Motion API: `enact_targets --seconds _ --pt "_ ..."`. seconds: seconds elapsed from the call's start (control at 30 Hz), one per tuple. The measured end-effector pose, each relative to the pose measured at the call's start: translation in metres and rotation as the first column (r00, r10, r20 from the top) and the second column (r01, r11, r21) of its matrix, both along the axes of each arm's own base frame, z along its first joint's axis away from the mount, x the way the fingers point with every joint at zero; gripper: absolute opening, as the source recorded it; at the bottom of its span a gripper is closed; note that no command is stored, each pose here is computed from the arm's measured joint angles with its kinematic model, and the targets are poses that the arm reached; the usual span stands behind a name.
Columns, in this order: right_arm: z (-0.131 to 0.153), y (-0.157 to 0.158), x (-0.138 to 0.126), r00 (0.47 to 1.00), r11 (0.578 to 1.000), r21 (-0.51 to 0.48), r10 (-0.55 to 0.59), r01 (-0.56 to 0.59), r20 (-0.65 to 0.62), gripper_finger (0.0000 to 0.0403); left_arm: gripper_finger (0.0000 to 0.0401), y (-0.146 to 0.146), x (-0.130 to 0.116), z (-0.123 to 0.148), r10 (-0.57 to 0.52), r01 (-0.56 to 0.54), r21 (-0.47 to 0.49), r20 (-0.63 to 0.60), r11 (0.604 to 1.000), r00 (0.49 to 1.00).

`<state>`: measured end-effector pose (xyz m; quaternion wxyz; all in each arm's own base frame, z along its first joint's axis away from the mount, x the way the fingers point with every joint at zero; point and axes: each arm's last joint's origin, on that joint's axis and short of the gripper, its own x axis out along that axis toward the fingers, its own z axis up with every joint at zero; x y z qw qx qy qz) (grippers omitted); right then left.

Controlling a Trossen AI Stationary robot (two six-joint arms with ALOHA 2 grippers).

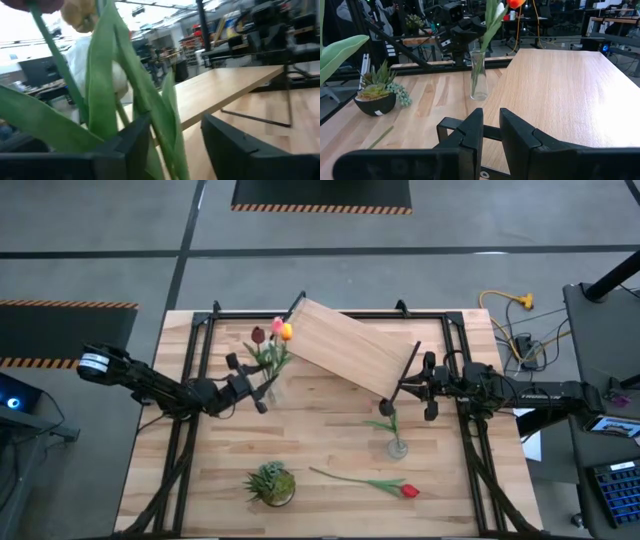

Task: Pick and place flowers into a vace then onto a shelf
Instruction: Put the red tulip into the right transparent vase

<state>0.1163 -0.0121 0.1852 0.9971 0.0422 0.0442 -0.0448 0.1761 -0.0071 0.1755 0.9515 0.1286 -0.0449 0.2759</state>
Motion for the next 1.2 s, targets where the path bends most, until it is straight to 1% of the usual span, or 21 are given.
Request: enact_targets --seconds 0.07,0.17,0.3,0.47,0.53,0.73,0.8,0.9,0.97,1.1,1.2 --pt "0.000 0.000 0.000 1.000 1.000 0.000 0.000 0.000 0.000 0.0057 0.0181 -0.001 0.001 0.001 -0.040 0.040 0.007 0.005 0.999 0.999" --pt "0.000 0.000 0.000 1.000 1.000 0.000 0.000 0.000 0.000 0.0057 0.0199 -0.003 0.003 0.004 -0.103 0.102 0.020 0.016 0.995 0.995" --pt "0.000 0.000 0.000 1.000 1.000 0.000 0.000 0.000 0.000 0.0057 0.0202 -0.004 0.004 0.008 -0.137 0.138 -0.005 0.058 0.990 0.989" --pt "0.000 0.000 0.000 1.000 1.000 0.000 0.000 0.000 0.000 0.0057 0.0202 -0.009 0.001 0.015 -0.259 0.265 -0.030 0.125 0.964 0.958" --pt "0.000 0.000 0.000 1.000 1.000 0.000 0.000 0.000 0.000 0.0057 0.0202 -0.010 0.000 0.016 -0.292 0.301 -0.058 0.126 0.952 0.948" --pt "0.000 0.000 0.000 1.000 1.000 0.000 0.000 0.000 0.000 0.0057 0.0203 -0.009 -0.007 0.011 -0.315 0.321 -0.194 0.062 0.927 0.947" --pt "0.000 0.000 0.000 1.000 1.000 0.000 0.000 0.000 0.000 0.0057 0.0203 -0.009 -0.011 0.013 -0.352 0.357 -0.215 0.064 0.909 0.934" --pt "0.000 0.000 0.000 1.000 1.000 0.000 0.001 -0.001 0.000 0.0057 0.0203 -0.010 -0.019 0.018 -0.401 0.403 -0.220 0.056 0.888 0.915" --pt "0.000 0.000 0.000 1.000 1.000 0.001 0.000 0.000 0.000 0.0057 0.0203 -0.008 -0.027 0.018 -0.403 0.398 -0.245 0.032 0.884 0.915" --pt "0.000 0.000 0.000 1.000 1.000 0.022 -0.002 0.002 0.001 0.0057 0.0203 -0.006 -0.041 0.016 -0.402 0.385 -0.334 0.018 0.861 0.915" --pt "0.000 0.000 0.000 1.000 1.000 0.020 -0.002 0.002 0.001 0.0057 0.0203 -0.005 -0.051 0.017 -0.402 0.385 -0.347 0.026 0.855 0.915"
